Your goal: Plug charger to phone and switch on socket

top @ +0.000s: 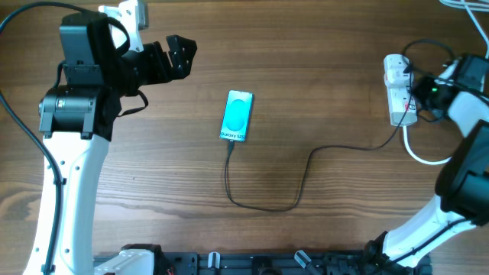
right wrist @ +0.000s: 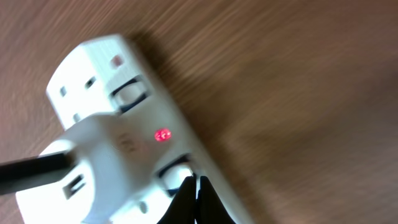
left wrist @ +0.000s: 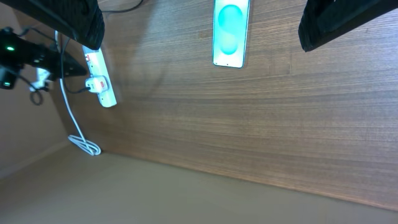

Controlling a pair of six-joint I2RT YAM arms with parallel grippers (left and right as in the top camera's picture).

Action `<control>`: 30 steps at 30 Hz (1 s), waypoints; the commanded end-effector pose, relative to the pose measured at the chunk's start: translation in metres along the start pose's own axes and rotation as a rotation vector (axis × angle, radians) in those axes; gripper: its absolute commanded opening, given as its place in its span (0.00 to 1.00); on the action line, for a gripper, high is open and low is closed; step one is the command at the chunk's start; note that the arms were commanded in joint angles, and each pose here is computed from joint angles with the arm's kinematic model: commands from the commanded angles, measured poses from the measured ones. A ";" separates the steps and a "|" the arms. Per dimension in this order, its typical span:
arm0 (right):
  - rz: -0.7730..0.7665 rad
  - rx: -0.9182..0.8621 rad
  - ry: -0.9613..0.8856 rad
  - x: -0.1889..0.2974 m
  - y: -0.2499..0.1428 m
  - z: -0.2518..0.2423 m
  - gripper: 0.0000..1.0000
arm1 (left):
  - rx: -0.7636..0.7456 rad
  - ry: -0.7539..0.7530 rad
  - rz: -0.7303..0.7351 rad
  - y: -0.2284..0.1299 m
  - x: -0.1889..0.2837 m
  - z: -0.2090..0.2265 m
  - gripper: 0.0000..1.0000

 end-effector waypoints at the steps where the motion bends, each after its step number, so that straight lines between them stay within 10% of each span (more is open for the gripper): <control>1: -0.219 -0.094 0.075 0.085 0.068 0.004 0.04 | -0.011 0.012 -0.008 0.001 0.002 0.001 1.00; 8: -0.383 0.074 0.467 0.239 0.070 0.074 0.12 | -0.011 0.012 -0.008 0.001 0.002 0.001 1.00; 18: -0.284 0.460 0.739 0.352 -0.068 0.169 0.16 | -0.011 0.012 -0.008 0.001 0.002 0.001 1.00; 22: -0.149 0.461 0.681 0.355 -0.114 0.159 0.59 | -0.011 0.012 -0.008 0.001 0.002 0.001 1.00; 23: -0.088 0.417 0.660 0.352 -0.123 0.153 1.00 | -0.011 0.012 -0.008 0.001 0.002 0.001 1.00; 30: 0.179 -0.006 0.364 0.319 -0.149 0.109 1.00 | -0.011 0.012 -0.008 0.001 0.002 0.001 1.00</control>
Point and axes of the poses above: each gripper's point midway between its finger pads, its own x axis back along the fingers, its own z axis along the line the jaws close on, y = z × x, the point moved 4 cm from there along x, back along the fingers, and after that the axes turned 7 degrees about -x, right-handed, at the moved point
